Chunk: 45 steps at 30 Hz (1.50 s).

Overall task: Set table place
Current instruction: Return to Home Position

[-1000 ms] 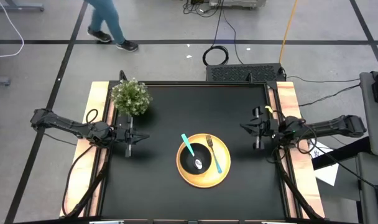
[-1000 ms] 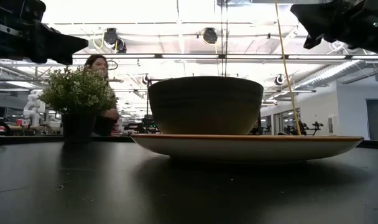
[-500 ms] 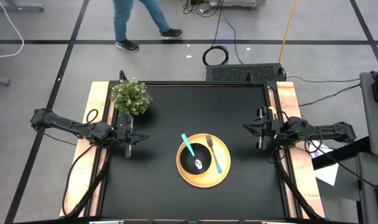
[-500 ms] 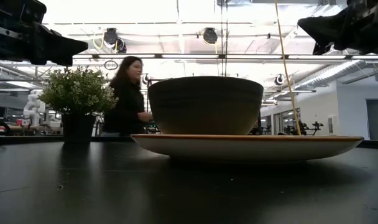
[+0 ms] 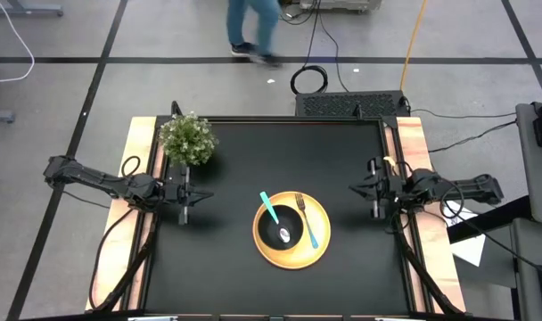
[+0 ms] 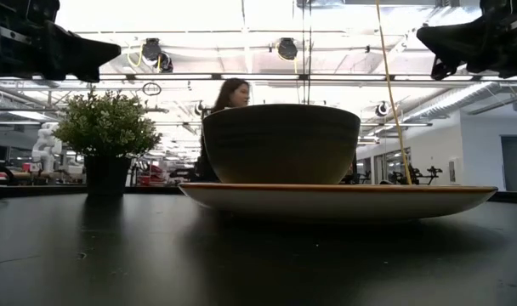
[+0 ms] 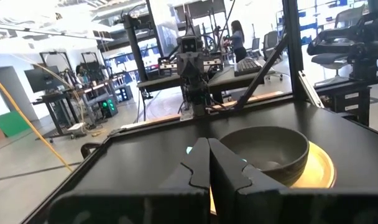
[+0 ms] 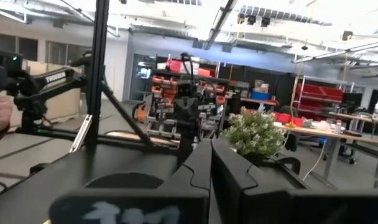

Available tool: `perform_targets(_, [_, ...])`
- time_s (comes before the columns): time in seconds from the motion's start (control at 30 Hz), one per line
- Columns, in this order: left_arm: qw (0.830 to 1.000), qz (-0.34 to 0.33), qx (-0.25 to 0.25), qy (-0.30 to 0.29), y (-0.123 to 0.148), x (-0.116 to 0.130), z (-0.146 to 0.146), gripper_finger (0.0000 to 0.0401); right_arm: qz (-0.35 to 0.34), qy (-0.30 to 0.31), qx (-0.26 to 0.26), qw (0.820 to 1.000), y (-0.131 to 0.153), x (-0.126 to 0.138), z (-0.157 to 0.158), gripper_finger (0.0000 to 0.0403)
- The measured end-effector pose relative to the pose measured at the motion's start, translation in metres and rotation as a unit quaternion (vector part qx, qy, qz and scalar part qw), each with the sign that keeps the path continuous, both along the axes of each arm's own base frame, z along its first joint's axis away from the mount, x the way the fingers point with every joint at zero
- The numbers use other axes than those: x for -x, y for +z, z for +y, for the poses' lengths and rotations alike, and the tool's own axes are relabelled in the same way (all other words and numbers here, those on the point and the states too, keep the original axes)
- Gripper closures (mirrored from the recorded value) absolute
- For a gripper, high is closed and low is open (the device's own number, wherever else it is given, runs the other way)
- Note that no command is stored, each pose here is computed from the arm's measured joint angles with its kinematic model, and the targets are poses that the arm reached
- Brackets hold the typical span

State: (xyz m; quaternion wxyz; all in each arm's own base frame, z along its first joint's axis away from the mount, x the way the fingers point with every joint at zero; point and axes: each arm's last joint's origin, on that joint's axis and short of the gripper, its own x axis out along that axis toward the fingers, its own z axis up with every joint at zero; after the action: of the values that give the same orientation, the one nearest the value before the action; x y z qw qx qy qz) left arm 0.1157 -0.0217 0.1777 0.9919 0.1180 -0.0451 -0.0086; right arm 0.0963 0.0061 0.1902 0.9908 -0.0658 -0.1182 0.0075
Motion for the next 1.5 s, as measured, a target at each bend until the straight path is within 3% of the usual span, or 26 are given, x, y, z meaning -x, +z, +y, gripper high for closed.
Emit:
perform_targets(1.13, [0.999, 0.011, 0.034, -0.001, -0.002, -0.0002, 0.0001, 0.0388, 0.004, 0.023, -0.023, 0.999, -0.0006, 0.0, 0.0017, 0.0403])
perform_targets(1.5, [1.0, 0.007, 0.019, -0.009, -0.0013, -0.0001, -0.0005, 0.038, 0.004, 0.023, -0.023, 0.999, -0.0006, 0.0, 0.0017, 0.0403])
